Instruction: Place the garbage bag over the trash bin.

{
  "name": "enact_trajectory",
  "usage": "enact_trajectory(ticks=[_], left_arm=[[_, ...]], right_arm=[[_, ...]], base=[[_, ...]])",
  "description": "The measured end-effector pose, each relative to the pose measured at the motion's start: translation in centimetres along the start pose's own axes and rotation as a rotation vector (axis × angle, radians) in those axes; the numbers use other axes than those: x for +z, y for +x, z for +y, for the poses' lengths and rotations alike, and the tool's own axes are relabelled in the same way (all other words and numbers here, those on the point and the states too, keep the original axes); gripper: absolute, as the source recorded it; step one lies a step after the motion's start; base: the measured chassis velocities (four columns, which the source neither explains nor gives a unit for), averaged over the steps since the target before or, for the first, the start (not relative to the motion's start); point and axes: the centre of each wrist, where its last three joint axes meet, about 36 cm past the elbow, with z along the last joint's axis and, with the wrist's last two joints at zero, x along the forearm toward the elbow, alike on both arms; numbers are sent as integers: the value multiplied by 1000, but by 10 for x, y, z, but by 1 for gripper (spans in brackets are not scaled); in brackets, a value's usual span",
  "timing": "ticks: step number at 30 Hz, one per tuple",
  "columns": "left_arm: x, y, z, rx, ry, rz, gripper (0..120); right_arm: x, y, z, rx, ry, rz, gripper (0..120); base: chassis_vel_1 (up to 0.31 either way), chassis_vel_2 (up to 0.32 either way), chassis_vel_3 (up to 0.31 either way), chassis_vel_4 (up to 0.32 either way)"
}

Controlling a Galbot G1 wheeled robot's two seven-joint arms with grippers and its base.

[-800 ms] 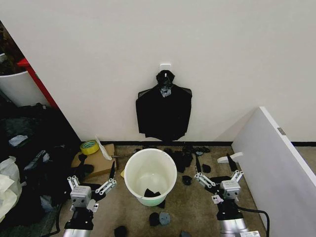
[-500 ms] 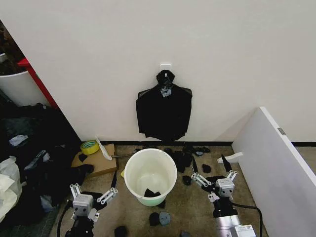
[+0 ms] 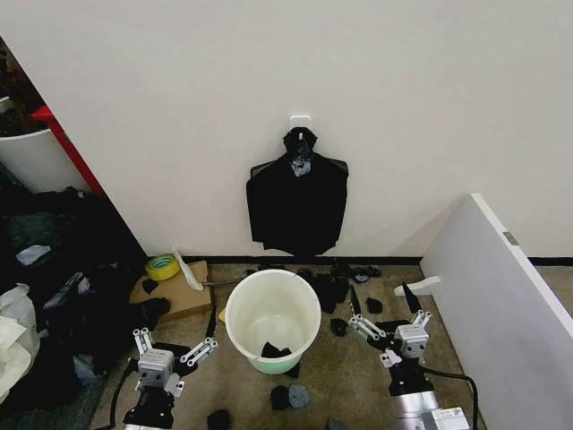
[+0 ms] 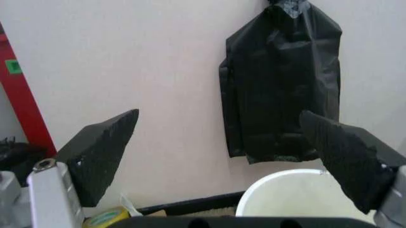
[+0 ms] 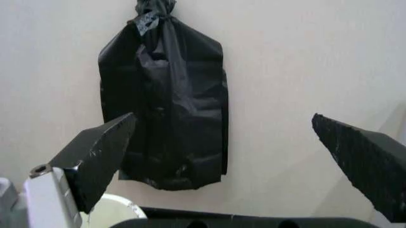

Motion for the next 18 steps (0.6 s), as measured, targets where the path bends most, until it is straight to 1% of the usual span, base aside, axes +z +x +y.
enact_trajectory(ticks=[5, 13, 18], left_arm=[[0, 0, 0, 5, -2, -1, 100], [3, -3, -1, 6, -12, -9, 100], [5, -3, -3, 17, -23, -13, 99]], right_arm=[[0, 2, 0, -3, -13, 9, 100], [1, -8, 0, -6, -60, 15, 100], [4, -19, 5, -33, -132, 27, 100]], base=[[0, 0, 0, 0], [0, 0, 0, 0], [0, 0, 0, 0]])
